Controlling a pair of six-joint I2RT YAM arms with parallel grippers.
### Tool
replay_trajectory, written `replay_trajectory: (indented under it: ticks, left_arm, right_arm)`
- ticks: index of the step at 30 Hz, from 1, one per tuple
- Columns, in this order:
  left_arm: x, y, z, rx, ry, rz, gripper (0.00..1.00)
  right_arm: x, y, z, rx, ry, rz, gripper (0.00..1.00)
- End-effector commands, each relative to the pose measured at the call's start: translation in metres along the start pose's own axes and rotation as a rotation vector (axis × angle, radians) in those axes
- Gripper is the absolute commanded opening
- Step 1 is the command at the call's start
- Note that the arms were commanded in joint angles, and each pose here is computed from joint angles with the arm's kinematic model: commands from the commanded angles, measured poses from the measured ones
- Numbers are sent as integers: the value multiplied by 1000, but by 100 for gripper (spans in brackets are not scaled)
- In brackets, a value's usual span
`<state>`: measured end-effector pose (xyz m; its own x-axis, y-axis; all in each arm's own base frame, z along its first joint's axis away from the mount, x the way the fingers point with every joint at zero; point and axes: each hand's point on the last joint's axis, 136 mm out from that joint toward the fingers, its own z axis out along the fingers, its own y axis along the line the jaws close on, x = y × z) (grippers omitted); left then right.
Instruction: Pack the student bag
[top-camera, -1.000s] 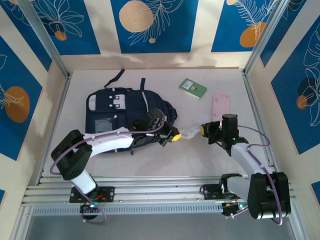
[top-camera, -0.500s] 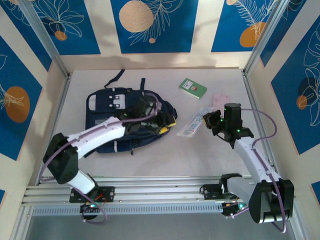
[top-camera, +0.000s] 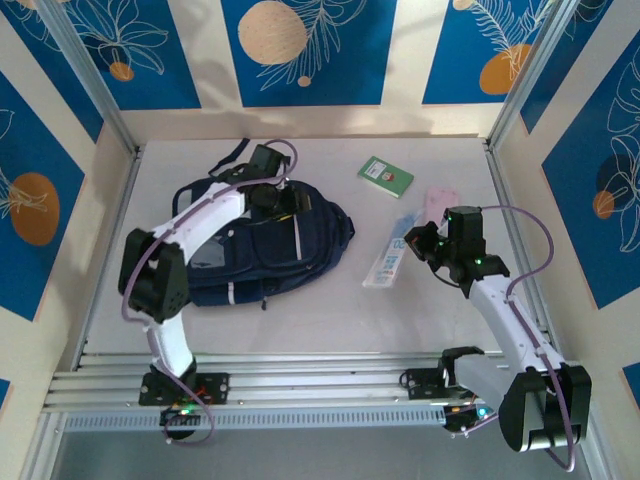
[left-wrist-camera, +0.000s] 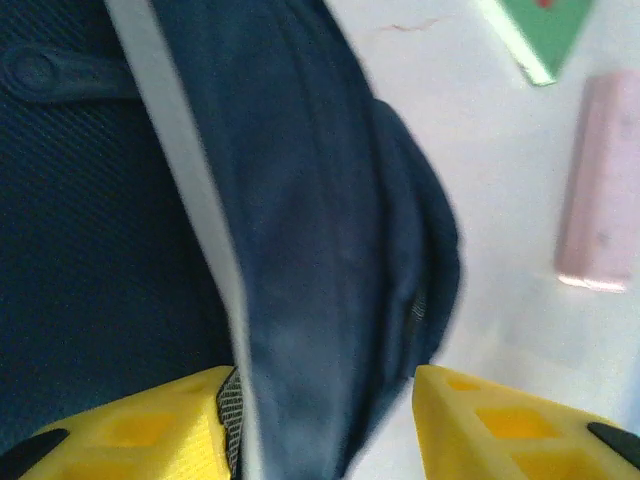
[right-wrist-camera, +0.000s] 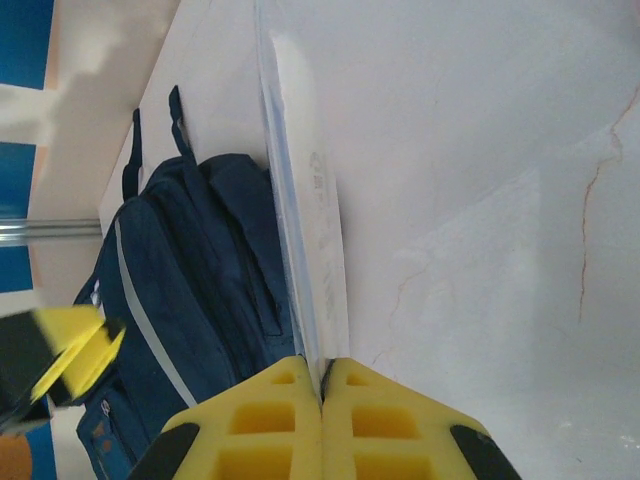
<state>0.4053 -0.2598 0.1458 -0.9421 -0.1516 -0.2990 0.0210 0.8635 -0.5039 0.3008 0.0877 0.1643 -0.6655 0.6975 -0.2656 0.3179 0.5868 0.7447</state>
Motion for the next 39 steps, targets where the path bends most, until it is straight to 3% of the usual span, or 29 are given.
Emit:
replay_trajectory:
  ticks: [1, 7, 12, 19, 23, 27, 32, 39]
  left_arm:
    - [-5, 17, 8, -54, 27, 38, 47]
    - [-12, 23, 28, -52, 46, 25, 42]
    - [-14, 5, 36, 44, 59, 8, 30]
    - [-14, -2, 41, 76, 80, 22, 14]
    - [-12, -8, 41, 98, 104, 57, 0]
    - [-21, -30, 9, 105, 92, 158, 0]
    - [-34, -81, -56, 172, 43, 330, 0]
    - [-28, -120, -122, 310, -15, 418, 0]
  right_arm:
    - [0, 14, -7, -52, 6, -56, 0]
    - [1, 12, -4, -61, 24, -49, 0]
    - [1, 12, 1, -69, 40, -45, 0]
    - [1, 12, 4, -69, 51, -39, 0]
    - [-1, 10, 3, -55, 45, -48, 0]
    - [-5, 14, 1, -31, 41, -83, 0]
    - [-14, 25, -2, -49, 11, -103, 0]
    - [-5, 66, -11, -117, 40, -201, 0]
